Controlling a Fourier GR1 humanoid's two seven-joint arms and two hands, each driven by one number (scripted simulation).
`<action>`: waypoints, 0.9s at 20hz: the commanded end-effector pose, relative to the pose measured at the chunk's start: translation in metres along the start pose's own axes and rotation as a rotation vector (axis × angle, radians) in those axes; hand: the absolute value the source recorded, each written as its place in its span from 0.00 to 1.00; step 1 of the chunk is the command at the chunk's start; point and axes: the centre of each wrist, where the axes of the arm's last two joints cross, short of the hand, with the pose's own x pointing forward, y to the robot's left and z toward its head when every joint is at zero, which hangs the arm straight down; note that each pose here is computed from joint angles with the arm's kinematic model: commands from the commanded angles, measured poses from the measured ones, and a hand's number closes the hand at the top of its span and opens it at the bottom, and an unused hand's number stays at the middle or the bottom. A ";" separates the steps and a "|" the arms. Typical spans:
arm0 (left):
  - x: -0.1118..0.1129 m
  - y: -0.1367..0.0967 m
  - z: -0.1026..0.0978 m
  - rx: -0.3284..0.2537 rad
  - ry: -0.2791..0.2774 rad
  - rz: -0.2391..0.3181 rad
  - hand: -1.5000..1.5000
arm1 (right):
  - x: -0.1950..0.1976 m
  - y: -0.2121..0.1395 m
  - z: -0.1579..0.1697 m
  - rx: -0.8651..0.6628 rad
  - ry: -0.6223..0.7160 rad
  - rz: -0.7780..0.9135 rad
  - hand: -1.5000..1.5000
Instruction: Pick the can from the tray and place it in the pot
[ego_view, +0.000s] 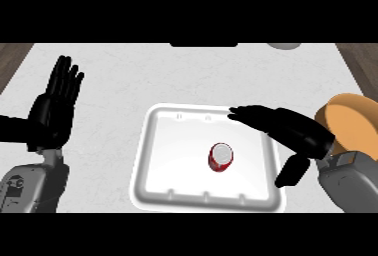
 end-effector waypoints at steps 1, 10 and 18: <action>0.000 0.003 0.001 0.000 0.016 -0.015 0.50 | -0.007 0.017 -0.010 0.042 0.028 -0.012 0.00; 0.001 0.003 0.002 0.003 -0.006 0.007 0.50 | 0.006 0.035 -0.030 0.000 -0.057 0.006 0.00; -0.005 0.010 0.008 0.004 0.005 0.008 0.50 | 0.027 0.062 -0.056 0.014 0.051 0.063 0.00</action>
